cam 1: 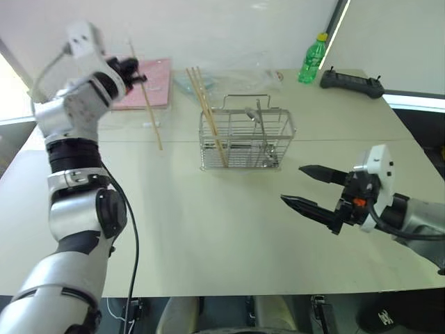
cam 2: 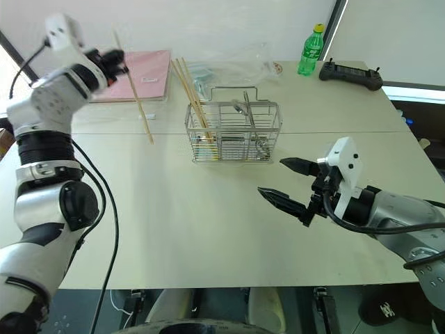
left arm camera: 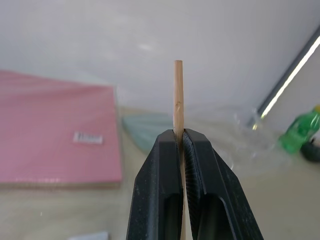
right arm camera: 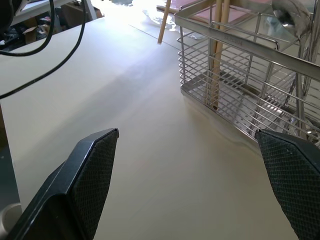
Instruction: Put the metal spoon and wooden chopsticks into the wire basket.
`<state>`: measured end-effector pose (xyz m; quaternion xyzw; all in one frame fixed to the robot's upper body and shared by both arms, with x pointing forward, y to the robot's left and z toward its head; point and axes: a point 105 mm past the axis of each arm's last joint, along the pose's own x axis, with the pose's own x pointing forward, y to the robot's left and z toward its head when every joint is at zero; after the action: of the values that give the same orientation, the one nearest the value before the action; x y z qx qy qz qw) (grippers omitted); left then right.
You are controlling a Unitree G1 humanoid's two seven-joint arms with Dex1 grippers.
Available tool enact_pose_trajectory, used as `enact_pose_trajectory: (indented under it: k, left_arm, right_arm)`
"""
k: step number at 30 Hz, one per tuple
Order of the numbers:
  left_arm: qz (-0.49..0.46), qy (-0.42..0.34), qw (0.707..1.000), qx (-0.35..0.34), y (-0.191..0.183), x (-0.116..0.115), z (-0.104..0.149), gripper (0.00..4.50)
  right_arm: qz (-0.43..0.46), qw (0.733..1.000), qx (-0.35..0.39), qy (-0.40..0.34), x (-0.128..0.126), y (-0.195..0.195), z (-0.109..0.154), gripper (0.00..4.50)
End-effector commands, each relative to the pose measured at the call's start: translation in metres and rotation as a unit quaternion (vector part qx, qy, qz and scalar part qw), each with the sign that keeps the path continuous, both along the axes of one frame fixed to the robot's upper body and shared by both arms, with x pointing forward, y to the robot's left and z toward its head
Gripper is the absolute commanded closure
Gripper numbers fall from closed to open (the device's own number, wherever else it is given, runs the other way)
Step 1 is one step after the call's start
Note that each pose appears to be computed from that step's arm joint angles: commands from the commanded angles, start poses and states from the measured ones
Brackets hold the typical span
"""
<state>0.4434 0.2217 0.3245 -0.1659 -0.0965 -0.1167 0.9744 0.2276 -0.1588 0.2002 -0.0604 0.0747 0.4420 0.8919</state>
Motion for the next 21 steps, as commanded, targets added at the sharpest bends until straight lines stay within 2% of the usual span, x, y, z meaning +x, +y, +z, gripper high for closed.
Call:
enact_pose_trajectory:
  k: [1, 3, 7, 11, 14, 21]
  left_arm:
    - [-0.046, -0.164, 0.985, 0.003, -0.021, -0.032, 0.088, 4.39]
    - [-0.071, -0.216, 0.974, 0.018, -0.037, -0.044, 0.112, 4.39]
    - [-0.115, -0.266, 0.957, 0.015, -0.065, -0.058, 0.141, 4.39]
    - [-0.164, -0.284, 0.945, 0.011, -0.098, -0.067, 0.149, 4.39]
    - [-0.195, -0.264, 0.944, 0.023, -0.122, -0.062, 0.13, 4.39]
    - [-0.208, -0.199, 0.956, 0.052, -0.137, -0.048, 0.077, 4.39]
  right_arm:
    - [0.013, 1.0, -0.001, -0.015, -0.006, 0.002, 0.008, 0.0]
    - [0.013, 1.0, 0.0, -0.015, -0.006, 0.003, 0.008, 0.0]
    - [0.008, 1.0, 0.0, -0.017, -0.005, 0.001, 0.009, 0.0]
    - [0.002, 1.0, 0.0, -0.018, -0.005, 0.0, 0.009, 0.0]
    - [-0.005, 1.0, 0.003, -0.021, -0.006, -0.001, 0.01, 0.0]
    - [-0.024, 0.999, 0.01, -0.026, -0.005, -0.004, 0.012, 0.0]
